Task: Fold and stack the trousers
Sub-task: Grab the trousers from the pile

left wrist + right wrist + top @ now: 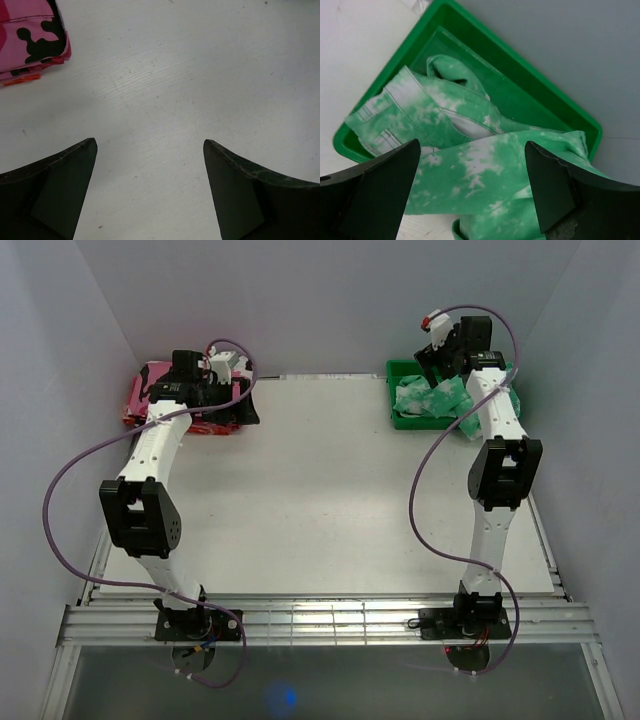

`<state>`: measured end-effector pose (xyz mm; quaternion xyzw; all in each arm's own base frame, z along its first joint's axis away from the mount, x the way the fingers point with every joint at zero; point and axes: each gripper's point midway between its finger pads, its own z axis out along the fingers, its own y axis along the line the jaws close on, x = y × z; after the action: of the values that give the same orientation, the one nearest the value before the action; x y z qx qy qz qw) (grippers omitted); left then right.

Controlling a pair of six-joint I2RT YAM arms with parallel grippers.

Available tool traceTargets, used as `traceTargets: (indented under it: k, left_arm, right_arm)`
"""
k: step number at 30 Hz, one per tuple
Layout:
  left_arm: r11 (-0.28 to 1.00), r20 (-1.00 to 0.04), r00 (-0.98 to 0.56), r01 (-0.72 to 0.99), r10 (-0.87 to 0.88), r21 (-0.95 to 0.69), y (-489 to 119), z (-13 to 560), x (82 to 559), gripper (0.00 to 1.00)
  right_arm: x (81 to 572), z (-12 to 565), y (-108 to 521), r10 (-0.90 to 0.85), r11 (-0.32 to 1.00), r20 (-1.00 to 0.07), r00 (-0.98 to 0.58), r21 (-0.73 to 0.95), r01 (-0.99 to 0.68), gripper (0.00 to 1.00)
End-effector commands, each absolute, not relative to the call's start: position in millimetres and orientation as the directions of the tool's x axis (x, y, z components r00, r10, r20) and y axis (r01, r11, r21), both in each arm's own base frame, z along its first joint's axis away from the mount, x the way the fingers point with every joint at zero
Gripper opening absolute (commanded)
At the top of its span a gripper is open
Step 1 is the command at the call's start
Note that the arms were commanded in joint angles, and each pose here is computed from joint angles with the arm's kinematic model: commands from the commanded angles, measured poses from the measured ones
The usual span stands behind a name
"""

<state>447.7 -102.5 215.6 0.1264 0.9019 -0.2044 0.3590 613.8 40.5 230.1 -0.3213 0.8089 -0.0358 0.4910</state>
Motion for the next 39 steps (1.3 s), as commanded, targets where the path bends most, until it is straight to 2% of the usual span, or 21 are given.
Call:
traceTargets:
  k: [1, 13, 14, 16, 17, 19, 23, 24, 25, 30, 34, 39]
  left_arm:
    - [0.875, -0.702, -0.710, 0.370, 0.051, -0.311, -93.1, 224.1, 443.9, 0.98]
    - [0.877, -0.670, -0.740, 0.356, 0.053, -0.324, -85.2, 207.4, 445.2, 0.98]
    - [0.876, -0.667, -0.743, 0.356, 0.054, -0.325, -85.3, 206.5, 444.7, 0.98]
    - [0.876, -0.670, -0.740, 0.362, 0.061, -0.320, -85.1, 206.8, 444.3, 0.98]
    - [0.877, -0.668, -0.741, 0.361, 0.064, -0.317, -84.5, 205.4, 444.4, 0.98]
    - [0.881, -0.669, -0.740, 0.358, 0.067, -0.309, -82.9, 205.3, 444.5, 0.98]
    - [0.884, -0.673, -0.736, 0.359, 0.069, -0.301, -81.8, 207.4, 443.2, 0.98]
    - [0.884, -0.673, -0.736, 0.359, 0.071, -0.299, -81.5, 207.4, 442.9, 0.98]
    - [0.886, -0.672, -0.737, 0.357, 0.071, -0.298, -81.0, 207.2, 442.4, 0.98]
    - [0.890, -0.672, -0.737, 0.350, 0.071, -0.290, -79.3, 206.3, 440.7, 0.98]
    - [0.888, -0.671, -0.738, 0.353, 0.071, -0.294, -80.0, 206.2, 439.0, 0.98]
    - [0.896, -0.670, -0.739, 0.340, 0.066, -0.287, -77.9, 205.7, 440.7, 0.98]
  right_arm:
    - [612.2, 191.3, 41.3, -0.664, 0.695, -0.679, -0.311, -0.408, -0.593, 0.90]
    - [618.9, 81.6, 47.2, -0.664, 0.683, -0.636, -0.393, -0.304, -0.664, 0.90]
    - [619.9, 76.0, 44.3, -0.672, 0.682, -0.624, -0.399, -0.312, -0.661, 0.91]
    - [620.9, 62.1, 40.8, -0.680, 0.679, -0.608, -0.410, -0.310, -0.666, 0.99]
    - [622.8, 60.6, 39.9, -0.678, 0.681, -0.610, -0.409, -0.312, -0.663, 0.87]
    - [626.1, 55.4, 37.6, -0.666, 0.694, -0.616, -0.421, -0.304, -0.653, 0.74]
    - [635.2, 67.5, 30.5, -0.637, 0.727, -0.640, -0.428, -0.316, -0.609, 0.17]
    - [636.4, 70.0, 28.9, -0.638, 0.728, -0.642, -0.425, -0.323, -0.605, 0.11]
    - [637.6, 79.0, 27.0, -0.636, 0.731, -0.650, -0.417, -0.332, -0.596, 0.08]
    - [641.6, 140.6, 27.2, -0.543, 0.792, -0.755, -0.368, -0.315, -0.523, 0.08]
    - [640.1, 223.6, 22.9, -0.453, 0.830, -0.858, -0.242, -0.307, -0.466, 0.08]
    - [633.8, 285.6, 24.3, -0.386, 0.851, -0.911, -0.146, -0.291, -0.438, 0.08]
